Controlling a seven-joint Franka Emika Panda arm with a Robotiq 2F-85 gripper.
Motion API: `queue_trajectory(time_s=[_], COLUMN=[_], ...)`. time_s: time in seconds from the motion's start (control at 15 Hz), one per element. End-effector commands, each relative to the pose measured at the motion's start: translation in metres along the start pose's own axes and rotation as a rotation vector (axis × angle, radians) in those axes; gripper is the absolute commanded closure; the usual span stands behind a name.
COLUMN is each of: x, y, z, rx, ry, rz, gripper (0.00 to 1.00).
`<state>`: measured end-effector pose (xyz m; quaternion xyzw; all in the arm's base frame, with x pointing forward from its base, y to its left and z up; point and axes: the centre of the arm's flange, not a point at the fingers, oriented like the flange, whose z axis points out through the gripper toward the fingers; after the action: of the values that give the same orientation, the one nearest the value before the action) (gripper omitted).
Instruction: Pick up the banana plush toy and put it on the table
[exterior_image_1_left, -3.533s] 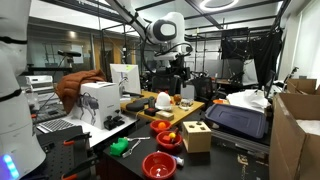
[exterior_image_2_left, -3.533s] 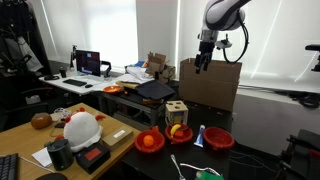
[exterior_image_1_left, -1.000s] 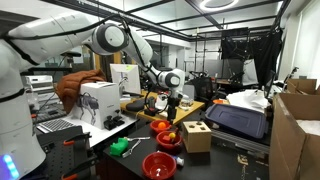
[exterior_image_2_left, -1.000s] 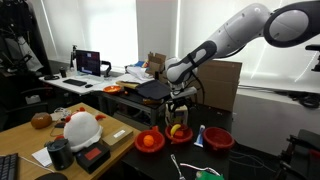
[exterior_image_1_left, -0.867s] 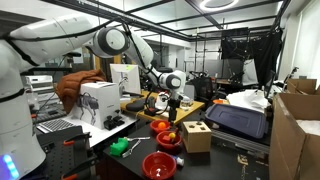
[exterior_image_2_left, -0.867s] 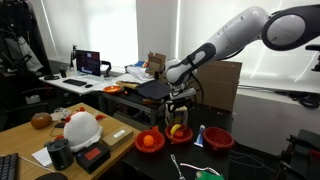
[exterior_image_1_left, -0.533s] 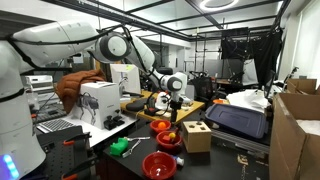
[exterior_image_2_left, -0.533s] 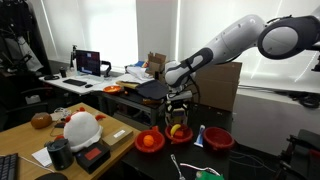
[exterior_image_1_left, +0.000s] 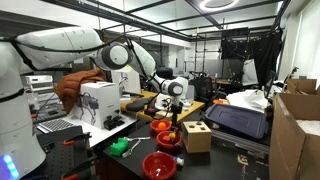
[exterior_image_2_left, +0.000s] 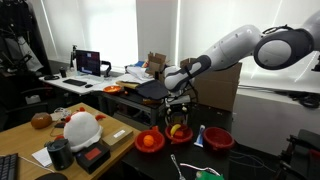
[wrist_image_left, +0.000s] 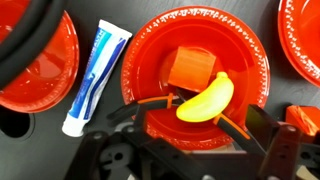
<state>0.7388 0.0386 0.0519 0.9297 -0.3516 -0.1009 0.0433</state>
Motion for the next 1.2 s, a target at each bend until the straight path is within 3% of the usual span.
queue_trajectory(time_s=[0.0, 1.13], x=[0.016, 0.017], y=[-0.013, -0.024], z=[0.009, 0.034], rx=[0.017, 0.017], ry=[-0.029, -0.072], rz=[0.060, 0.073], gripper=[0.00, 0.00])
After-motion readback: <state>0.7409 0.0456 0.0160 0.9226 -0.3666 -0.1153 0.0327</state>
